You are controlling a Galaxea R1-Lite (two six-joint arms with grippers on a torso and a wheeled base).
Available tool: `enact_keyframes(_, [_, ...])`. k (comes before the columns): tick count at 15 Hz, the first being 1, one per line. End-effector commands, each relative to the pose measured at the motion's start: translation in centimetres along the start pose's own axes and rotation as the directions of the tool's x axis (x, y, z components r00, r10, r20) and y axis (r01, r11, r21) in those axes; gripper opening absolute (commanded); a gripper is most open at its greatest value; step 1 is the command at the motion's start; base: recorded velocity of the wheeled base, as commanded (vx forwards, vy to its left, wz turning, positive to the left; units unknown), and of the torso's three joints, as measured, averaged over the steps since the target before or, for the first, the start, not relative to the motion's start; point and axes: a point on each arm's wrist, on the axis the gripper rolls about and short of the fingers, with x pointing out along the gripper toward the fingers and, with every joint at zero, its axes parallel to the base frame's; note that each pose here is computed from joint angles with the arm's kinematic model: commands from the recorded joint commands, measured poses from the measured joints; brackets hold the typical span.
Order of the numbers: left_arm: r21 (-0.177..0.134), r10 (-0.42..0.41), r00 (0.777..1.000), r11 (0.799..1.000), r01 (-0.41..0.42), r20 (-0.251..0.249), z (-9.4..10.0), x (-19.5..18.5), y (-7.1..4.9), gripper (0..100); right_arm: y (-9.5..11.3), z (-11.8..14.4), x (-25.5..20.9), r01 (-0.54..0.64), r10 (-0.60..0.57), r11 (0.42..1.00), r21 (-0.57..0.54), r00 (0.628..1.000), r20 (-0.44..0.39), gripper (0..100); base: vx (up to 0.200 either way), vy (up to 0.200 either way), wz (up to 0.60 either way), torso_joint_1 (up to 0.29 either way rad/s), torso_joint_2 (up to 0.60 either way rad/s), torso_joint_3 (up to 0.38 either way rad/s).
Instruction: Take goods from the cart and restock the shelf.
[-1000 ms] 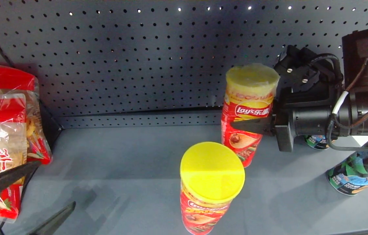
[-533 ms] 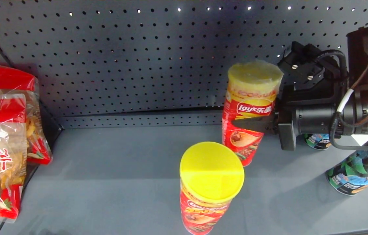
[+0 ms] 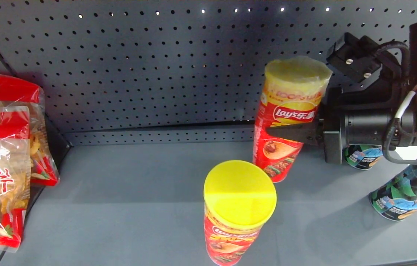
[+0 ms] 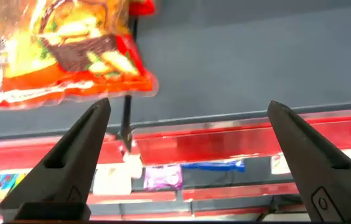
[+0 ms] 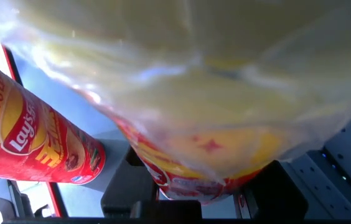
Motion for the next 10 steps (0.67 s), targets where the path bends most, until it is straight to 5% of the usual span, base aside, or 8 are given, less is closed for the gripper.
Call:
enact_keyframes(1, [0.005, 0.007, 0.999, 1.0, -0.007, -0.032, 0.08, 0.25, -0.03, 100, 0.04, 0.03, -0.2, 0.001, -0.001, 1.0, -0.001, 1.0, 0.003, 0, 0.0, 0.0, 0.0, 0.0, 0.0, 0.0])
enact_keyframes(2, [-0.009, 0.086, 0.996, 0.996, -0.086, -0.019, -0.03, 0.01, -0.03, 100, 0.03, 0.04, -0.3, 0.003, -0.003, 1.0, -0.001, 1.0, 0.004, 0, 0.0, 0.0, 0.0, 0.0, 0.0, 0.0])
enact_keyframes(4, [-0.014, -0.039, 0.999, 0.999, 0.039, 0.033, -0.18, -0.26, -0.21, 100, 0.03, 0.1, -0.37, 0.004, -0.004, 1.0, -0.002, 1.0, 0.007, 0, 0.0, 0.0, 0.0, 0.0, 0.0, 0.0])
enact_keyframes(5, [-0.023, -0.047, 0.996, 0.999, 0.049, 0.082, -0.32, -0.65, -0.2, 100, 0.04, 0.06, -0.35, 0.004, -0.004, 1.0, -0.002, 1.0, 0.006, 0, 0.0, 0.0, 0.0, 0.0, 0.0, 0.0])
enact_keyframes(6, [-0.069, -0.03, 0.996, 0.997, 0.036, 0.084, -0.61, -0.55, -0.22, 100, 0.01, 0.05, -0.37, 0.005, -0.005, 1.0, 0.0, 1.0, 0.005, 0, 0.0, 0.0, 0.0, 0.0, 0.0, 0.0])
enact_keyframes(8, [-0.114, -0.008, 0.994, 0.993, 0.021, 0.112, -0.54, -0.45, -0.18, 100, 0.05, 0.09, -0.51, 0.006, -0.006, 1.0, -0.001, 1.0, 0.008, 0, 0.0, 0.0, 0.0, 0.0, 0.0, 0.0])
enact_keyframes(10, [-0.117, -0.009, 0.994, 0.993, 0.022, 0.112, -0.54, -0.45, -0.18, 100, 0.03, 0.13, -0.62, 0.009, -0.009, 1.0, -0.002, 1.0, 0.01, 0, 0.0, 0.0, 0.0, 0.0, 0.0, 0.0])
